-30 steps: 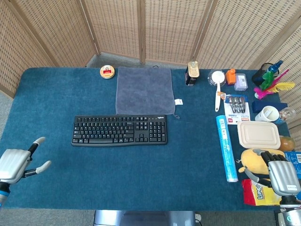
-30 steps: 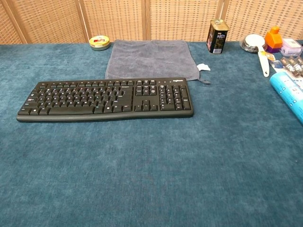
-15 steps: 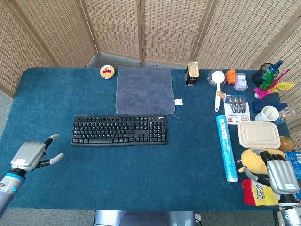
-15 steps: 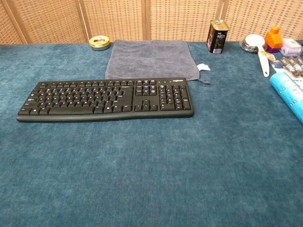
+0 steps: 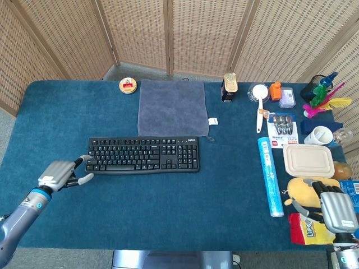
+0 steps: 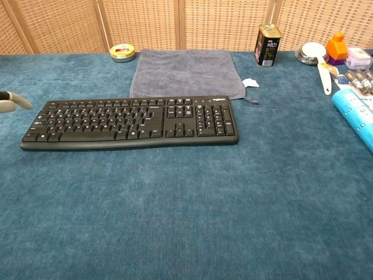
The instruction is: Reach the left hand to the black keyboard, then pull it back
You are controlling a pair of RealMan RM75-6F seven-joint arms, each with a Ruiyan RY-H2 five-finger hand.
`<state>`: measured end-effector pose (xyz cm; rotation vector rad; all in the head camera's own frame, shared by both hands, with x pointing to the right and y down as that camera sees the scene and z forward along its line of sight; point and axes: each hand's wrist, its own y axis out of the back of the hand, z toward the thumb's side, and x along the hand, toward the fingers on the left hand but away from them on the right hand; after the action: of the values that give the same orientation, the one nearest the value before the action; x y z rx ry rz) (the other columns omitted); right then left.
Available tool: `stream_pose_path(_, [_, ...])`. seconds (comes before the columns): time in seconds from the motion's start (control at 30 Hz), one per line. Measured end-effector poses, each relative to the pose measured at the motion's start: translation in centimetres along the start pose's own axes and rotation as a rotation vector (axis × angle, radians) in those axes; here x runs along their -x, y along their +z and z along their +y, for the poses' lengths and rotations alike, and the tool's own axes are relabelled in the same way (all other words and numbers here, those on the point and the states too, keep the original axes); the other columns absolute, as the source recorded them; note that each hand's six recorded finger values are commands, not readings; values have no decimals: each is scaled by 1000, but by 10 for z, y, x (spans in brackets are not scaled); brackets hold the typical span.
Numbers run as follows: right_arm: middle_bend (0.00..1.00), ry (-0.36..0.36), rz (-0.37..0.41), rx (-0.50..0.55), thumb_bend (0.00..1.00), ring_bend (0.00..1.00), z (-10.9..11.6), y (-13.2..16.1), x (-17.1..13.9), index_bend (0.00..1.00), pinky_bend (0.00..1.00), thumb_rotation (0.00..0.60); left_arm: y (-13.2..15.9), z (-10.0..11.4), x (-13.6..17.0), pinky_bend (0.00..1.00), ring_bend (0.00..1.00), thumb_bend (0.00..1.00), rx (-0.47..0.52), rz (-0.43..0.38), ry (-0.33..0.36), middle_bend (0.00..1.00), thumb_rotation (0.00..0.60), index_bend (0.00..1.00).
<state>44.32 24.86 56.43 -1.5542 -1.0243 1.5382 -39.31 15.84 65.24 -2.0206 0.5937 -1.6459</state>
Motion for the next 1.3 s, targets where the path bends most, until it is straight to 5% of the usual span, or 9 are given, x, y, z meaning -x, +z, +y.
stream_pose_path(1.3, [366,0,-35,1,257,430,-2,-8,-8,272,385,0,1,-22,-42,1000,1000,149,30,36,-100,1000,0,87])
